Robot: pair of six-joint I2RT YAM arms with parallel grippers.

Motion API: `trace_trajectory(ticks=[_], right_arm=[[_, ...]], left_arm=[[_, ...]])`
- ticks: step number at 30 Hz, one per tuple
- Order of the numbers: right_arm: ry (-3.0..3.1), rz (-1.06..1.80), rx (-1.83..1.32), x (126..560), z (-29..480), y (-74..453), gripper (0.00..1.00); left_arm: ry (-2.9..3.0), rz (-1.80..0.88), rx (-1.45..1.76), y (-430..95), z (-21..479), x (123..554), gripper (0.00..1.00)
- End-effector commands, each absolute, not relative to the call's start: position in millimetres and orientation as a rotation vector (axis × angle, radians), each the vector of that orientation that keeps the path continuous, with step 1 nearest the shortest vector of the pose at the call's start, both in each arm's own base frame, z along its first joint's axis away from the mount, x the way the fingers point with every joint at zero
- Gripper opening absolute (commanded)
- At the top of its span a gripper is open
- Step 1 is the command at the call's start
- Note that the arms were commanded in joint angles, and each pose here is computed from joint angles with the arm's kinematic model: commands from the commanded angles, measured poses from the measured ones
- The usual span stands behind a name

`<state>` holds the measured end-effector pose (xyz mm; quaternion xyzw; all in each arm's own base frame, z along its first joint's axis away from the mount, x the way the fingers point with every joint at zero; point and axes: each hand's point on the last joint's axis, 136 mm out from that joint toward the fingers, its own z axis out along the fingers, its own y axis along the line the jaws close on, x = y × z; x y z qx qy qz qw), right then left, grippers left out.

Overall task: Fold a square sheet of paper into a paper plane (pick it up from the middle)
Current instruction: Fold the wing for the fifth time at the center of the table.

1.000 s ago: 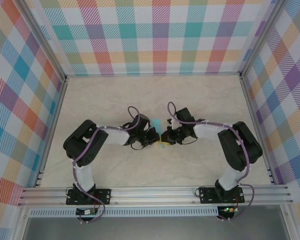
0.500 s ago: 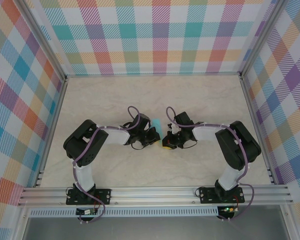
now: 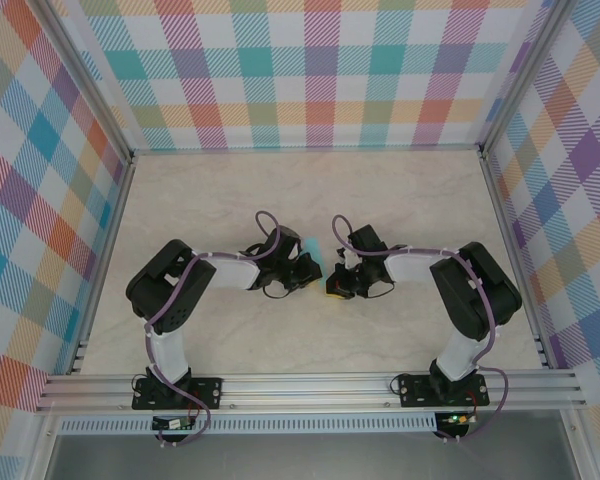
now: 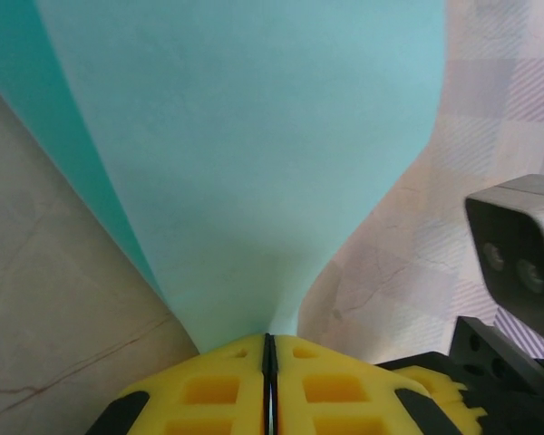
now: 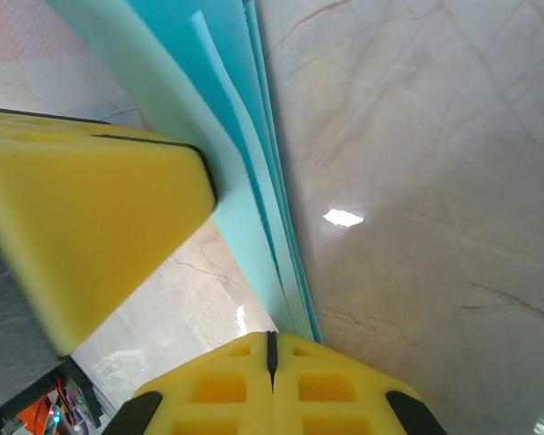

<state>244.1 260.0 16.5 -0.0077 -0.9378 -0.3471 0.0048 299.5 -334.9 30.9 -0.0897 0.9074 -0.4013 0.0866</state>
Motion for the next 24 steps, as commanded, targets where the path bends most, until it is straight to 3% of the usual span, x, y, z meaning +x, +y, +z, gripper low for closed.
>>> trace_trajectory(ticks=[1,14,24], right_arm=[[-2.938,-1.056,-0.059,239,12,254,0.0],[-2.926,-1.171,-0.022,245,34,261,0.0],[-3.081,-0.998,0.08,254,31,243,0.22]], left_arm=[[2.623,-1.268,-0.216,-340,54,299,0.1],[2.719,-1.137,-0.261,-335,28,303,0.07],[2.755,-1.099,-0.286,-332,19,302,0.07]])
